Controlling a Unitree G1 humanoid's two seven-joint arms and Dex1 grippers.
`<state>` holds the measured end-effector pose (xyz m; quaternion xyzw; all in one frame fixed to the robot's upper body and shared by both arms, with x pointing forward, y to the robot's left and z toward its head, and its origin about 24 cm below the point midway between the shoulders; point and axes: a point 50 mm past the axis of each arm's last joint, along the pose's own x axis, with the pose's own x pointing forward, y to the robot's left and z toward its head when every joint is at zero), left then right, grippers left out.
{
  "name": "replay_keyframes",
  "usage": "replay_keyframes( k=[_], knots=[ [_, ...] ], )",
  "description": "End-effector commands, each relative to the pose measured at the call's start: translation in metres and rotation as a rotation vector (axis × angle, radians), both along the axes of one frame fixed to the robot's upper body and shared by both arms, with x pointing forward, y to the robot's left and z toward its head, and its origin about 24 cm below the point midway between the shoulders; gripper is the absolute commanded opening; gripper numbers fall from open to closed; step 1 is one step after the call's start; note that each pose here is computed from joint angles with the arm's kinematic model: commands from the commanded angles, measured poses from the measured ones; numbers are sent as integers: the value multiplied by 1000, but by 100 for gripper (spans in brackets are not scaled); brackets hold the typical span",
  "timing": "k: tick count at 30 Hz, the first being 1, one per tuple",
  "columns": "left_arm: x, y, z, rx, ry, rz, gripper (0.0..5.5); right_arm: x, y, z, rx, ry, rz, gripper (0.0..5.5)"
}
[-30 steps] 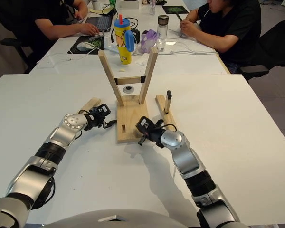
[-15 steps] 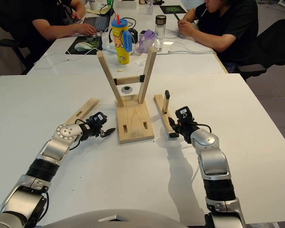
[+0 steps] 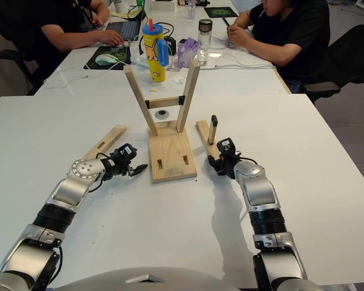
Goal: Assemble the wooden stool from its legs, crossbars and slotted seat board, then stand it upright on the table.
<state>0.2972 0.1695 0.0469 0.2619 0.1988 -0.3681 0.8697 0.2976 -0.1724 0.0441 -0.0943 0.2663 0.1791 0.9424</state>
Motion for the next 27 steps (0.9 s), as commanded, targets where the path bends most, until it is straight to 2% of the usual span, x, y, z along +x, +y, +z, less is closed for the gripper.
replay_keyframes(
  k=[1,4,6,9,13,16,22,24,26,27],
  knots=[
    [-3,1,-3,11,26,-4,373,0,4,-3,6,43,14,252],
    [-3,1,-1,14,15,-11,373,1,5,-3,1,43,22,206],
    [-2,-2,3,-2,-9,-16,373,2,5,-3,0,37,22,205],
    [0,-10,14,-133,-26,-16,373,5,-2,1,18,-25,-35,205],
    [-6,-15,32,-316,-67,13,373,17,-16,22,54,-197,-139,204],
    [-6,-14,40,-417,-79,53,373,29,-16,55,137,-404,-168,204],
    [6,-10,65,-592,-98,61,373,27,-14,129,475,-769,-122,204],
    [9,-8,75,-647,-100,44,373,19,-7,152,610,-815,-18,204],
    [6,-5,86,-735,-85,5,373,8,1,170,783,-779,120,204],
    [4,-4,92,-791,-73,-13,393,3,3,177,857,-755,177,204]
  ],
)
